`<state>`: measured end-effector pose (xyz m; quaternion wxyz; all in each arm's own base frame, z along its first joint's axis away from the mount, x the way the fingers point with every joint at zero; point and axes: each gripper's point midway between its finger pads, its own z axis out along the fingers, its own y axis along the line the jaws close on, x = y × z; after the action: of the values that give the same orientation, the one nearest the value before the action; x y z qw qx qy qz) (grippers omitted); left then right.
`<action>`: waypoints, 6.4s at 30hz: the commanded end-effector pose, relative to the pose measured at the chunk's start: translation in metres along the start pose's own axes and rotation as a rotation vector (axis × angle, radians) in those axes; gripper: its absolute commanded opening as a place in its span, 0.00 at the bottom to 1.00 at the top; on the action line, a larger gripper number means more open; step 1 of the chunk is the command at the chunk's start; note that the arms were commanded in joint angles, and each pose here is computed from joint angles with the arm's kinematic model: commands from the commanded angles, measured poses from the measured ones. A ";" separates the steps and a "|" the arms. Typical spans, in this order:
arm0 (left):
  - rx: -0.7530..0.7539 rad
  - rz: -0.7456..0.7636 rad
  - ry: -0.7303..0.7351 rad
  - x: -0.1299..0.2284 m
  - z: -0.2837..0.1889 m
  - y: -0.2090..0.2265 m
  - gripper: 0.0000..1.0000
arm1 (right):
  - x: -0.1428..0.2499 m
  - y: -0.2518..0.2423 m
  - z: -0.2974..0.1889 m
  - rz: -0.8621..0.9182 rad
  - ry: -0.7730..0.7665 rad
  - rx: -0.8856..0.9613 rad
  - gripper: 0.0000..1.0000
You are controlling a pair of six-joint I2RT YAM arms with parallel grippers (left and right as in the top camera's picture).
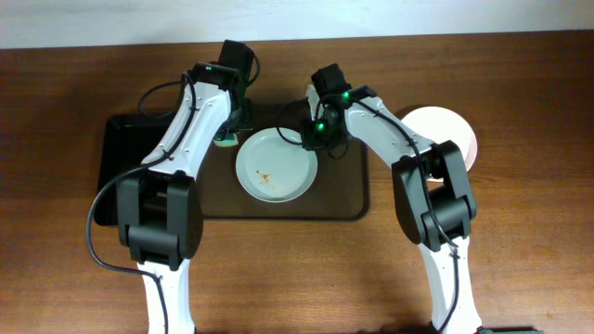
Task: Clean dirty plates on tray and stack at the side
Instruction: 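Hold the pale blue plate with the right gripper and scrub it with the sponge, then lift the pale blue plate with the right gripper and stack it on the right pile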
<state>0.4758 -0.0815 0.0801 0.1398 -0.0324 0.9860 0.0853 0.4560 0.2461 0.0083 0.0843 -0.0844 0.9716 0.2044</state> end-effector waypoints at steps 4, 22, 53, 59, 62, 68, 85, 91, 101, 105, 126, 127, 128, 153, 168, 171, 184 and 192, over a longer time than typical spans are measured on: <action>0.005 -0.014 -0.009 -0.003 -0.003 0.001 0.06 | 0.027 -0.020 0.012 0.449 0.076 0.138 0.04; 0.021 -0.014 -0.005 -0.003 -0.002 -0.002 0.06 | -0.010 -0.029 -0.009 0.214 -0.033 0.221 0.11; 0.589 0.290 0.266 0.086 0.051 -0.072 0.01 | 0.007 -0.006 0.003 0.175 0.069 0.061 0.04; 0.606 0.312 -0.048 0.015 0.059 -0.078 0.01 | 0.007 -0.006 0.003 0.175 0.068 0.061 0.04; 0.607 0.317 -0.114 0.000 0.058 -0.081 0.01 | 0.006 -0.006 0.003 0.174 0.065 0.059 0.04; 0.774 0.421 -0.002 0.039 0.042 -0.096 0.01 | 0.006 -0.006 0.003 0.174 0.065 0.059 0.04; 0.937 0.392 0.100 0.065 0.021 -0.110 0.01 | 0.006 -0.006 0.003 0.174 0.066 0.059 0.04; 0.372 0.243 0.091 0.038 0.082 -0.025 0.01 | 0.006 -0.006 0.003 0.174 0.066 0.059 0.04; 0.499 0.280 0.122 0.051 0.052 -0.092 0.01 | 0.005 -0.005 0.003 0.173 0.064 0.054 0.04; 0.513 0.302 0.092 0.036 0.032 -0.098 0.01 | 0.005 -0.004 0.003 0.173 0.065 0.051 0.04; 0.618 0.186 0.197 0.028 0.006 -0.099 0.01 | 0.002 0.013 0.004 0.156 0.072 -0.353 0.04; 0.609 0.184 0.201 0.031 0.008 -0.103 0.01 | 0.002 0.013 0.004 0.157 0.073 -0.353 0.04; 0.602 0.164 0.217 0.035 0.012 -0.105 0.01 | 0.002 0.013 0.004 0.158 0.074 -0.353 0.04; -0.033 0.123 0.019 -0.032 -0.035 0.007 0.01 | -0.002 -0.008 -0.044 0.169 0.005 -0.100 0.04; 0.085 0.112 0.081 -0.018 -0.015 -0.010 0.01 | 0.034 0.014 -0.276 0.070 -0.758 1.205 0.04; 0.086 0.113 0.086 -0.017 -0.014 -0.010 0.01 | 0.039 0.044 -0.282 -0.017 -0.848 1.229 0.04; 0.085 0.114 0.091 -0.016 -0.014 -0.010 0.01 | 0.053 0.022 -0.267 0.129 -0.755 1.153 0.04; 0.085 0.114 0.091 -0.016 -0.014 -0.010 0.01 | 0.041 0.006 -0.182 0.001 -0.199 0.622 0.04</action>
<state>0.4890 -0.0941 0.1022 0.0991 0.0322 0.9931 0.0531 0.3926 0.1530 0.1686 0.2354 0.0223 0.9547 -0.1809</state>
